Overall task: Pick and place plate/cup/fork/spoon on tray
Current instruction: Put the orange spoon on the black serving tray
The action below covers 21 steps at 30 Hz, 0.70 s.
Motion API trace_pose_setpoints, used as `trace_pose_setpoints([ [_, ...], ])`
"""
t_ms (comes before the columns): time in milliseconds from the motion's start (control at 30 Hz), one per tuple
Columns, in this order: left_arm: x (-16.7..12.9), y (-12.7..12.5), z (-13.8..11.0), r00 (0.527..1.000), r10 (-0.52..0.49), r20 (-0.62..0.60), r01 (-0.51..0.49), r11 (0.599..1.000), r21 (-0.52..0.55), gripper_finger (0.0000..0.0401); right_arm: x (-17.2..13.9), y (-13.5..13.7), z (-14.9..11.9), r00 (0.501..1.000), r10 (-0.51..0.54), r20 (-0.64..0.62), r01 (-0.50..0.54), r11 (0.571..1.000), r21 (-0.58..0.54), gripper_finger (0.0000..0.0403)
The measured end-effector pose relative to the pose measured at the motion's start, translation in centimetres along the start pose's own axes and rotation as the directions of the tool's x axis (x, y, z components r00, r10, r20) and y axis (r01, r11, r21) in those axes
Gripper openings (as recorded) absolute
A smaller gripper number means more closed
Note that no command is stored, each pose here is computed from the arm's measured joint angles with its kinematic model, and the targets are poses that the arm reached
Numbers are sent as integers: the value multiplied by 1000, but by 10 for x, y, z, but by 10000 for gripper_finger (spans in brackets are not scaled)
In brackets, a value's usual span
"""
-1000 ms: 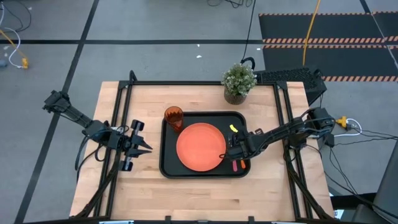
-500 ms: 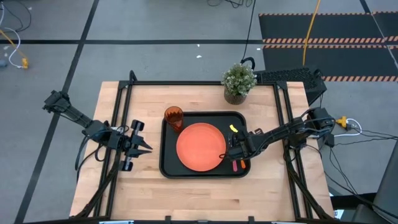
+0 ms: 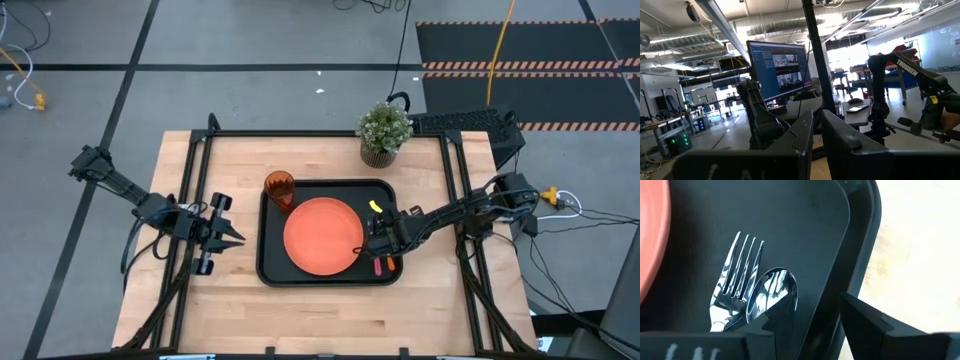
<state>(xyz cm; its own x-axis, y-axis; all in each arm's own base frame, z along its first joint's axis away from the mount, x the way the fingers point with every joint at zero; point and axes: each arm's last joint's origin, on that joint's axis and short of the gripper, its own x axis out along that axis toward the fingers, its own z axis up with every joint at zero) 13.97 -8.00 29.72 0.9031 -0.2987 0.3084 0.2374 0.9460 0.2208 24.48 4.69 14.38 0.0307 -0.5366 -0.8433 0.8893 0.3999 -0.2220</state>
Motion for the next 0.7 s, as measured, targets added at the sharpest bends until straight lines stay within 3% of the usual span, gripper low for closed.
trace_pose_setpoints([
  [333, 0, 0, 0, 1000, 0, 0, 0, 1000, 0, 42, 3, 2, 0, 1000, -7, 29, 6, 1000, 20, 142],
  [700, 0, 0, 0, 1000, -1, -2, 1, 1000, 0, 42, 12, 8, -5, 999, -32, 15, 32, 999, 11, 85],
])
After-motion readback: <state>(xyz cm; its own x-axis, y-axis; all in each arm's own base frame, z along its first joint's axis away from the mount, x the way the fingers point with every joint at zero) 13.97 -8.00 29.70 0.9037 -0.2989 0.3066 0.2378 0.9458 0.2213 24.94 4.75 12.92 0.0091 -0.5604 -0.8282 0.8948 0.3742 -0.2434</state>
